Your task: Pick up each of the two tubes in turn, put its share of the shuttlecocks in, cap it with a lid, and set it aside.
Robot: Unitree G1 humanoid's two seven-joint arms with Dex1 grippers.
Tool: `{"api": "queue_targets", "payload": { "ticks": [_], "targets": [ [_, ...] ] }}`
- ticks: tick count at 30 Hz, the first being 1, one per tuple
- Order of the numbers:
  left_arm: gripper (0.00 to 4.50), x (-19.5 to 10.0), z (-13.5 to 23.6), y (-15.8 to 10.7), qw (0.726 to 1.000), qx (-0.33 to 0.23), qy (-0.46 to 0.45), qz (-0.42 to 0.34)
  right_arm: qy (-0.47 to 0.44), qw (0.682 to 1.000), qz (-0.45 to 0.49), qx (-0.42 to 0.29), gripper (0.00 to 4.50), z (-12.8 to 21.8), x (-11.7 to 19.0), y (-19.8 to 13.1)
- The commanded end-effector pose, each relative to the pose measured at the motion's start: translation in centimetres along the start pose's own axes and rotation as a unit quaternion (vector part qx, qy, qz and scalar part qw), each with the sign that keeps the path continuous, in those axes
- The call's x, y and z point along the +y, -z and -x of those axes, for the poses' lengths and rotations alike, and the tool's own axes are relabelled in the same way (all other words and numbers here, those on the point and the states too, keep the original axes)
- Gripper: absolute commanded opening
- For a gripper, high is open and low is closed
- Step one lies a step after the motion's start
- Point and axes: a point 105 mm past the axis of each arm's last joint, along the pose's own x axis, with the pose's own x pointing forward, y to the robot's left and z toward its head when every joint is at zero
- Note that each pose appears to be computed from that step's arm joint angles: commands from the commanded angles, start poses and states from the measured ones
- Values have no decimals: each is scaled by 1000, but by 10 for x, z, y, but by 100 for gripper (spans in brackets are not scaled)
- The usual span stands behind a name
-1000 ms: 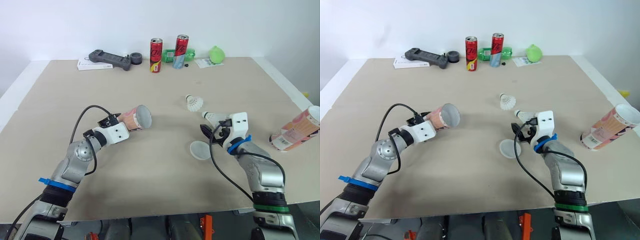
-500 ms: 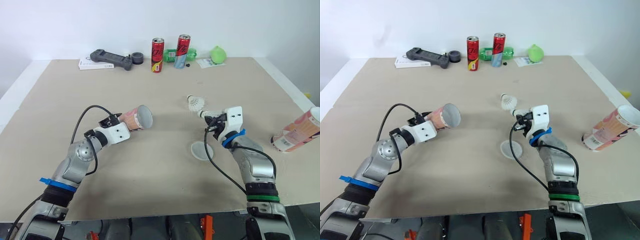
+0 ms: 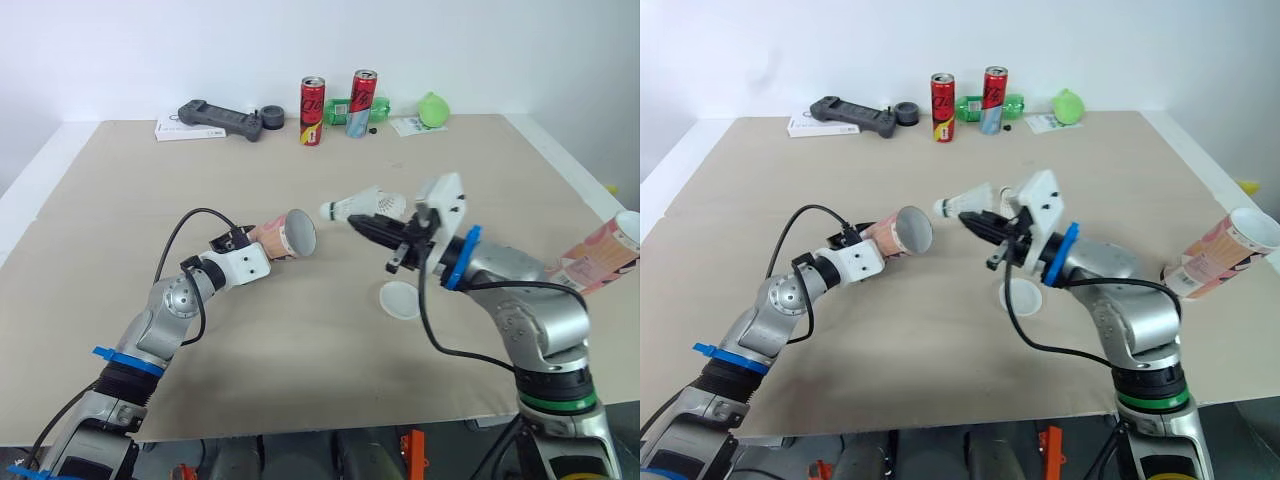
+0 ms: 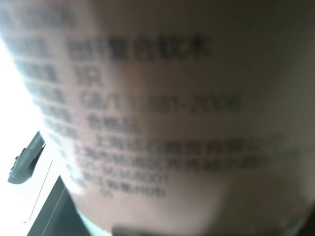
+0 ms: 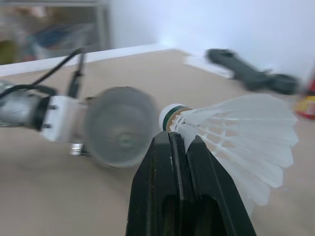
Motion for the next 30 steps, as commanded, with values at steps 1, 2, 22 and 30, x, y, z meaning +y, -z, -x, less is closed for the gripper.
{"api": "queue_targets", "payload": {
  "ticks": [1,2,22,30],
  "targets": [
    [298,6,0,-4,1000,-5,-10,-5,-41,999,21,-2,3,-18,18,0],
    [298,7,0,-4,1000,-5,-11,-5,-51,999,17,-2,3,-21,22,1],
    [298,11,3,-4,1000,-1,-20,-2,190,981,-42,-2,446,0,-61,33],
    [298,14,4,-4,1000,1,-24,-4,310,949,-41,48,446,-11,-107,79]
  ]
}}
